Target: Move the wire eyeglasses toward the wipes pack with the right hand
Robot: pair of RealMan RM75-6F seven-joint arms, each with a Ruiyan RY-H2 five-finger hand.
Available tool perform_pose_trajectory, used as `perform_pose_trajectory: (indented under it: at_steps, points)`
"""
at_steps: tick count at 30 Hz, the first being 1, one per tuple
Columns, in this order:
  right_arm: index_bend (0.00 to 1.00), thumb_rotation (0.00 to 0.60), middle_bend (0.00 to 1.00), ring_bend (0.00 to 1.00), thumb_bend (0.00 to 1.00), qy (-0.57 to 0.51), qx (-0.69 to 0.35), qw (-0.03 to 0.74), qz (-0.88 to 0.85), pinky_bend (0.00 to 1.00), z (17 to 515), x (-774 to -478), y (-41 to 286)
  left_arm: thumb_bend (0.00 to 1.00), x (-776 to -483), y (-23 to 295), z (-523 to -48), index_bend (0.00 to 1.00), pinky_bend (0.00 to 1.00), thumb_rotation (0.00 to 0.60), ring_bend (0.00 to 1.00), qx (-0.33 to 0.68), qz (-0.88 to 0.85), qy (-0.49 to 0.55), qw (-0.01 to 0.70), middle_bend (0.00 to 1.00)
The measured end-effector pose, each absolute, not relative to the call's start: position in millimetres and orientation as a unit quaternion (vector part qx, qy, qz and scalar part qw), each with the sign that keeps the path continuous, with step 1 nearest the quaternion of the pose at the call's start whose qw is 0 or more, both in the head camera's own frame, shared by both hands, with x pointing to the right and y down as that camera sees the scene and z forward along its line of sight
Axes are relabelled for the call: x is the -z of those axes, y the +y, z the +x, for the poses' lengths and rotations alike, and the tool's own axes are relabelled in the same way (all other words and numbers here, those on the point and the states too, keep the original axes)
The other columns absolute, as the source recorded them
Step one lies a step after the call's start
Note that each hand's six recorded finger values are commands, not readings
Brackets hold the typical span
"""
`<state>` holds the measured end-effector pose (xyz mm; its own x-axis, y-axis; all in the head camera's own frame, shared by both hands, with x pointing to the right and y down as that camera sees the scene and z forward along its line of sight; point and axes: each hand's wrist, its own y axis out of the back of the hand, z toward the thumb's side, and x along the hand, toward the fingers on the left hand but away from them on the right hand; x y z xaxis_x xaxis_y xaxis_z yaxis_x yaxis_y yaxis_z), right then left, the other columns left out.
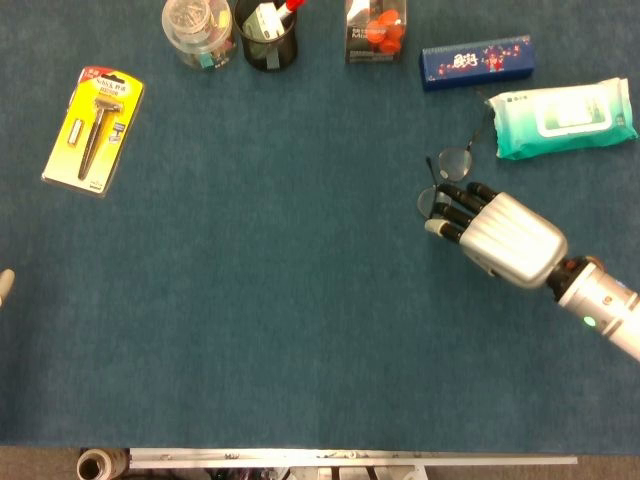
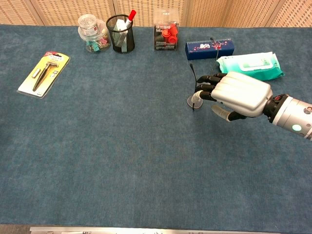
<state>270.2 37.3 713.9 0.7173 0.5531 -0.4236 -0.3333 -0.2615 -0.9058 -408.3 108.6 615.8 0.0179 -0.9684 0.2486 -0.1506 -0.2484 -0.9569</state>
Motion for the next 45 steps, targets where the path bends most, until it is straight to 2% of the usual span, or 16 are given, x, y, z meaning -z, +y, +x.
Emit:
perform_pose_trajectory:
  at_steps: [6,11,14,19,25,32,45]
  points:
    - [0.29,0.6,0.29,0.13,0.57,-0.104,-0.321,0.618,-0.71,0.27,248.8,-686.5,38.7,0.23,-615.6,109.5,-407.2,0.67,0.56,0.6,0.44,0.518,-0.597,0.468,0.394,0.55]
    - [0.29,0.6,0.29,0.13,0.56,-0.118,-0.29,0.627,-0.714,0.27,226.6,-680.9,33.0,0.23,-613.7,109.1,-408.2,0.67,0.56,0.6,0.44,0.516,-0.597,0.472,0.393,0.55]
    - [0.29,0.6,0.3,0.13,0.53,-0.126,-0.276,0.634,-0.712,0.27,215.4,-681.0,28.1,0.23,-612.6,108.7,-409.6,0.67,0.56,0.6,0.44,0.515,-0.597,0.474,0.392,0.55]
    - [0.29,0.6,0.3,0.13,0.41,-0.144,-0.257,0.651,-0.699,0.27,199.4,-682.1,15.3,0.23,-610.5,108.3,-411.1,0.67,0.56,0.6,0.44,0.513,-0.597,0.477,0.391,0.55]
    - [0.29,0.6,0.3,0.13,0.34,-0.161,-0.248,0.682,-0.669,0.27,185.6,-686.5,-5.1,0.23,-608.5,108.0,-413.2,0.67,0.56,0.6,0.44,0.512,-0.596,0.48,0.39,0.55]
    - [0.29,0.6,0.3,0.13,0.28,-0.175,-0.263,0.706,-0.634,0.27,189.7,-689.8,-23.8,0.23,-607.7,108.6,-412.9,0.67,0.56,0.6,0.44,0.511,-0.597,0.48,0.39,0.55]
    - [0.29,0.6,0.3,0.13,0.27,-0.186,-0.288,0.704,-0.622,0.27,198.5,-700.5,-38.4,0.23,-607.3,109.1,-412.2,0.67,0.56,0.6,0.44,0.511,-0.596,0.48,0.391,0.55]
